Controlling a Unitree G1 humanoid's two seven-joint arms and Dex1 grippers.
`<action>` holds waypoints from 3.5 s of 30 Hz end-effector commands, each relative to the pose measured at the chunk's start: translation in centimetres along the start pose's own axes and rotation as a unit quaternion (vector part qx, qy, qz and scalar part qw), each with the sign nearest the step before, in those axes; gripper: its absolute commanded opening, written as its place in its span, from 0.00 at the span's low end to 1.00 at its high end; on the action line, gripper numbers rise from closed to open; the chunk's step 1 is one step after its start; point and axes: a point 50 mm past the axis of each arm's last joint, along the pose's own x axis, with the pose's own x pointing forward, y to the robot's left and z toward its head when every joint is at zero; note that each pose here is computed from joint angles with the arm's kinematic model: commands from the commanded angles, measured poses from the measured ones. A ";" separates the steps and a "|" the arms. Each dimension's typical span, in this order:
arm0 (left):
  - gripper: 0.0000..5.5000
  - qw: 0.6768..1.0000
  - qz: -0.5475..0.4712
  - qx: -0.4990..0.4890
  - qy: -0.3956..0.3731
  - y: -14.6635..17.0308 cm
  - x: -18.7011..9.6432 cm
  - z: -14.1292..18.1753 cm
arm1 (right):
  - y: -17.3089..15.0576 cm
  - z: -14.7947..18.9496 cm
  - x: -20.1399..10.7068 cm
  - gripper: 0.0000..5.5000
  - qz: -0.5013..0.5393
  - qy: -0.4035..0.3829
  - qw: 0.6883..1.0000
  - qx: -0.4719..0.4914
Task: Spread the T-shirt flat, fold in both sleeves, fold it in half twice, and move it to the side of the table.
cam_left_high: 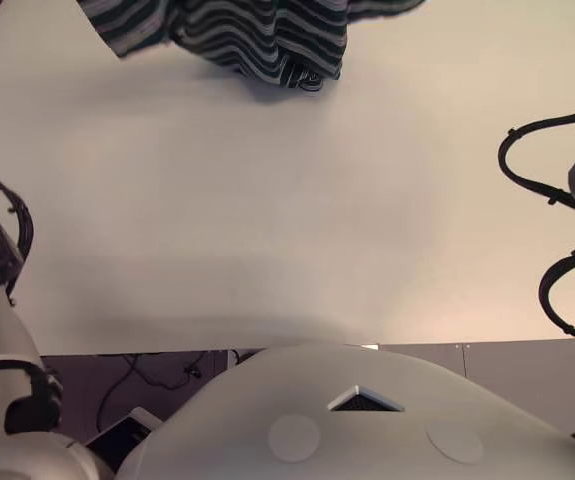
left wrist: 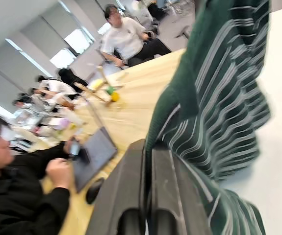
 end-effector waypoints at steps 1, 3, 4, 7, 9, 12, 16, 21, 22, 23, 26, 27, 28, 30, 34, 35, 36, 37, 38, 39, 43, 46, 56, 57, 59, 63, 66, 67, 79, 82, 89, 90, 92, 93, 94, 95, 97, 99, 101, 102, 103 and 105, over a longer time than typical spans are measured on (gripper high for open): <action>0.00 0.977 -0.191 0.011 0.095 -10.0 -4.7 3.7 | 5.7 1.7 -7.9 0.01 0.263 0.044 0.963 0.047; 0.00 0.962 -0.247 -0.020 0.117 -12.9 -4.7 3.0 | 9.3 1.4 -9.1 0.01 0.350 0.077 0.930 0.080; 0.00 0.952 -0.275 -0.037 0.129 -14.4 -4.7 2.4 | 10.9 1.1 -9.9 0.01 0.385 0.095 0.913 0.096; 0.00 0.912 -0.361 -0.059 0.186 -19.0 -4.9 0.1 | 15.6 0.2 -11.6 0.01 0.468 0.131 0.861 0.147; 0.00 0.895 -0.391 -0.062 0.204 -21.1 -4.9 -1.0 | 18.3 -0.6 -12.2 0.01 0.502 0.149 0.837 0.160; 0.00 0.867 -0.430 -0.078 0.240 -24.4 -5.1 -3.1 | 23.7 -2.0 -13.7 0.01 0.558 0.179 0.788 0.190; 0.05 0.841 -0.438 -0.130 0.289 -28.7 -6.1 -6.2 | 28.6 -2.5 -14.9 0.00 0.563 0.211 0.769 0.216; 0.13 0.823 -0.442 -0.154 0.321 -30.5 -7.8 -6.7 | 28.2 -1.6 -15.2 0.13 0.545 0.216 0.776 0.233; 0.13 0.831 -0.432 -0.166 0.308 -29.9 -7.8 -6.3 | 27.5 -1.5 -15.3 0.14 0.541 0.212 0.776 0.247; 0.13 0.849 -0.405 -0.186 0.286 -28.6 -7.6 -5.8 | 26.5 -1.4 -15.0 0.14 0.526 0.201 0.783 0.266; 0.13 0.912 -0.271 -0.261 0.164 -22.5 -6.2 -4.5 | 20.8 -1.1 -12.5 0.14 0.431 0.124 0.827 0.340; 0.13 0.921 -0.235 -0.288 0.118 -20.8 -5.8 -4.2 | 18.4 -0.8 -11.7 0.14 0.396 0.085 0.838 0.365; 0.13 0.926 -0.209 -0.305 0.083 -19.6 -5.5 -4.1 | 16.7 -0.6 -11.0 0.14 0.373 0.053 0.843 0.385; 0.13 0.930 -0.135 -0.329 0.091 -18.1 -3.7 -5.7 | 15.0 -1.5 -9.0 0.11 0.314 0.034 0.857 0.406; 0.01 0.941 -0.024 -0.295 0.166 -17.9 3.0 -10.5 | 18.8 -6.2 -2.5 0.00 0.229 0.124 0.900 0.349; 0.01 0.942 -0.016 -0.282 0.179 -18.0 4.2 -11.4 | 19.6 -7.1 -1.3 0.00 0.214 0.142 0.906 0.338; 0.01 0.944 -0.005 -0.264 0.196 -18.3 5.4 -12.5 | 20.2 -8.0 0.0 0.00 0.189 0.157 0.912 0.329; 0.01 0.946 0.003 -0.254 0.202 -18.6 6.6 -13.4 | 20.6 -8.8 1.2 0.00 0.164 0.172 0.918 0.318; 0.01 0.946 0.007 -0.253 0.201 -18.9 7.6 -13.9 | 20.9 -9.3 2.0 0.00 0.148 0.184 0.921 0.309; 0.01 0.947 0.007 -0.253 0.199 -19.3 8.4 -14.5 | 21.2 -9.8 2.5 0.00 0.138 0.195 0.923 0.302; 0.01 0.938 0.017 -0.247 0.243 -19.9 9.4 -17.3 | 22.4 -11.8 2.1 0.00 0.142 0.249 0.921 0.266; 0.01 0.924 0.042 -0.229 0.303 -19.6 9.2 -19.6 | 23.4 -13.2 1.1 0.00 0.156 0.296 0.912 0.236; 0.01 0.907 0.075 -0.218 0.353 -18.9 9.9 -21.7 | 20.9 -14.4 -0.5 0.00 0.105 0.323 0.914 0.221; 0.01 0.908 0.075 -0.222 0.348 -19.0 10.0 -21.7 | 21.0 -14.4 -0.5 0.00 0.106 0.322 0.914 0.224; 0.01 0.914 0.082 -0.225 0.326 -18.6 10.7 -21.2 | 21.7 -14.6 -0.1 0.00 0.105 0.326 0.911 0.227; 0.01 0.923 0.130 -0.220 0.286 -15.9 12.9 -19.1 | 21.7 -14.9 1.3 0.00 0.054 0.337 0.907 0.246; 0.01 0.920 0.163 -0.229 0.272 -13.9 13.6 -17.9 | 20.7 -14.9 2.0 0.00 0.003 0.347 0.905 0.245; 0.01 0.923 0.167 -0.213 0.275 -13.2 13.6 -17.6 | 20.2 -14.8 2.3 0.00 -0.013 0.349 0.905 0.242; 0.01 0.896 0.271 -0.334 0.112 -9.2 6.3 -18.2 | 20.3 -15.5 1.7 0.00 -0.073 0.372 0.898 0.225; 0.05 0.864 0.235 -0.434 0.099 -14.1 1.6 -18.6 | 20.2 -16.0 0.7 0.00 -0.111 0.376 0.891 0.228; 0.26 0.798 0.076 -0.576 0.157 -25.5 -10.1 -15.2 | 15.8 -14.4 0.6 0.00 -0.231 0.247 0.899 0.278; 0.29 0.791 0.063 -0.589 0.157 -25.6 -11.0 -14.7 | 15.6 -14.2 0.7 0.00 -0.229 0.234 0.904 0.276; 0.32 0.772 0.039 -0.614 0.161 -26.0 -12.5 -13.7 | 15.9 -13.7 1.2 0.00 -0.206 0.212 0.916 0.271; 0.32 0.763 0.025 -0.625 0.163 -26.4 -13.0 -13.2 | 16.1 -13.5 1.3 0.00 -0.196 0.208 0.920 0.268; 0.32 0.755 0.007 -0.634 0.169 -26.7 -13.3 -12.8 | 16.4 -13.6 1.3 0.00 -0.192 0.209 0.921 0.267; 0.32 0.748 -0.004 -0.638 0.184 -27.2 -13.5 -12.8 | 16.8 -13.7 1.2 0.00 -0.190 0.211 0.920 0.269; 0.32 0.741 -0.008 -0.640 0.205 -27.7 -13.4 -13.3 | 17.6 -13.9 1.0 0.00 -0.185 0.216 0.919 0.272; 0.32 0.737 0.015 -0.642 0.214 -27.8 -12.9 -14.5 | 18.1 -13.9 1.1 0.00 -0.175 0.217 0.921 0.271; 0.32 0.733 0.043 -0.644 0.217 -27.8 -12.3 -15.7 | 18.2 -13.8 1.3 0.00 -0.169 0.218 0.923 0.269; 0.32 0.734 0.056 -0.641 0.216 -27.7 -12.0 -16.1 | 18.1 -13.8 1.3 0.00 -0.167 0.218 0.923 0.268; 0.32 0.737 0.067 -0.638 0.214 -27.5 -11.8 -16.5 | 18.1 -13.8 1.3 0.00 -0.165 0.218 0.924 0.266; 0.32 0.742 0.088 -0.632 0.207 -26.9 -11.4 -16.9 | 18.1 -13.7 1.3 0.00 -0.161 0.219 0.926 0.264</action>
